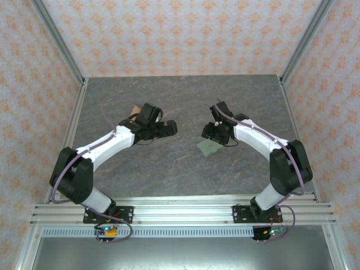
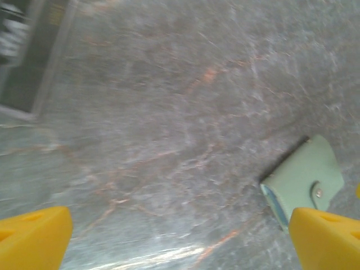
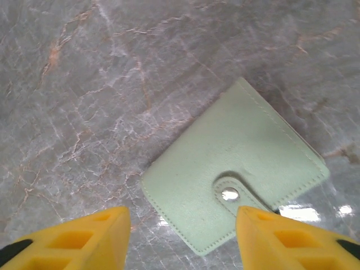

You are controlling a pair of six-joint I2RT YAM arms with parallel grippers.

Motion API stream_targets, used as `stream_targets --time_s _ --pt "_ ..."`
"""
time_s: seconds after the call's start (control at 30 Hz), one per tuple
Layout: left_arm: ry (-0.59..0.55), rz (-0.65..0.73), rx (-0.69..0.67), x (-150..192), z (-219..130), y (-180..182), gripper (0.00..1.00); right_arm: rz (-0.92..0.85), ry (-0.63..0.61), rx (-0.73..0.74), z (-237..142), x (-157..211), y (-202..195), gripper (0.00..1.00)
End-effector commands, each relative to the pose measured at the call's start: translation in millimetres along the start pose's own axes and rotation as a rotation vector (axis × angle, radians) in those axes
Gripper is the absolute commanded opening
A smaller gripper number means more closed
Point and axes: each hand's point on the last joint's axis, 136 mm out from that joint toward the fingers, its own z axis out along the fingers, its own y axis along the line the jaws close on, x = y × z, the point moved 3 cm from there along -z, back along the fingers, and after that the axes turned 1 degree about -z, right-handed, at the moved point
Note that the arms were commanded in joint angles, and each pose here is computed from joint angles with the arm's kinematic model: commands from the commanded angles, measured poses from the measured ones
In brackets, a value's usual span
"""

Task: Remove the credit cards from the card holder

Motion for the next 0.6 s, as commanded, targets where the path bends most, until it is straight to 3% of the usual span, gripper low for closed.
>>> stream_targets --time_s 0.0,0.33,0.57 --pt "0.011 0.008 0.088 -2.2 8.9 -35.4 0.97 0.169 -0.061 0.062 1.2 2.0 -29.4 0.51" --pt "0.073 -0.009 0.084 11.1 40.4 -51.6 0.86 0.289 -0.001 0.039 28.1 5.0 -41.1 0.37" --pt "0.089 -0.013 0.030 17.9 42.7 -39.2 0.81 0.225 0.035 0.053 46.0 -4.9 -34.9 0.32"
